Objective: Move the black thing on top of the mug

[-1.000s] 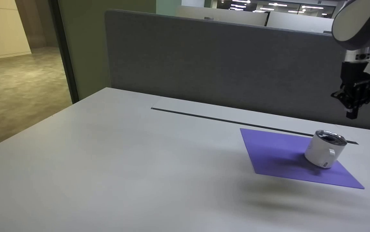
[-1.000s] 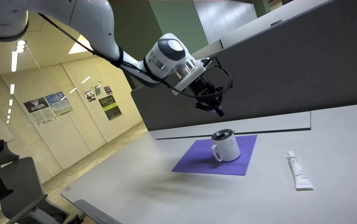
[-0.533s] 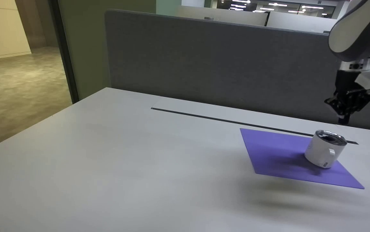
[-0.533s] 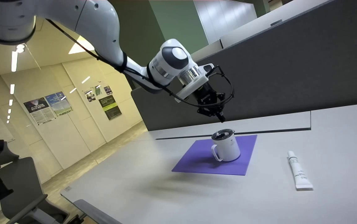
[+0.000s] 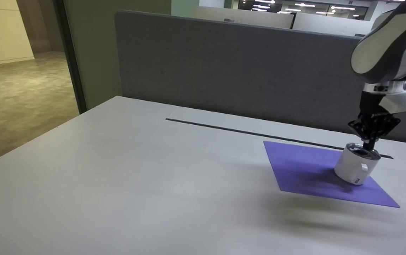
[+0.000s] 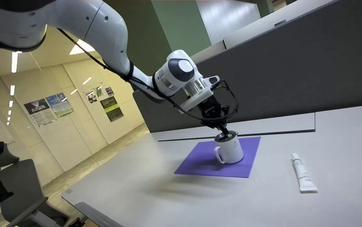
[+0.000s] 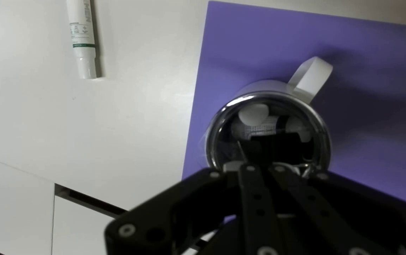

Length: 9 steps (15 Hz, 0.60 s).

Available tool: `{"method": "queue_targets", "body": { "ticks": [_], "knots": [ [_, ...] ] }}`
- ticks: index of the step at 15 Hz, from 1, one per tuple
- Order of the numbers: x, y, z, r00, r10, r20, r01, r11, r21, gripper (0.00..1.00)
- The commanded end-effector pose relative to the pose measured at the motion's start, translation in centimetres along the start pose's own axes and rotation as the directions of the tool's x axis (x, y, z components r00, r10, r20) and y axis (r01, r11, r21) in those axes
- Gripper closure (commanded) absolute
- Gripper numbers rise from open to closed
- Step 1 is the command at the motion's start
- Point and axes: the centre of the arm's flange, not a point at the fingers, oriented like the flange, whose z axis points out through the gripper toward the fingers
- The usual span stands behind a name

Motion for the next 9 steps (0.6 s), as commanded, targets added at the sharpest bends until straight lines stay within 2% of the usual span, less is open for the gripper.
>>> {"method": "queue_targets", "body": {
  "ticks": [1,9],
  "knots": [
    [0.00,-0.16,0.24,0.999,0.034,-0.018,-0.034,0.999,-0.003,1.00],
    [0.16,-0.51,1.01,0.999,0.037,-0.035,-0.036,0.999,0.024,1.00]
  ]
}}
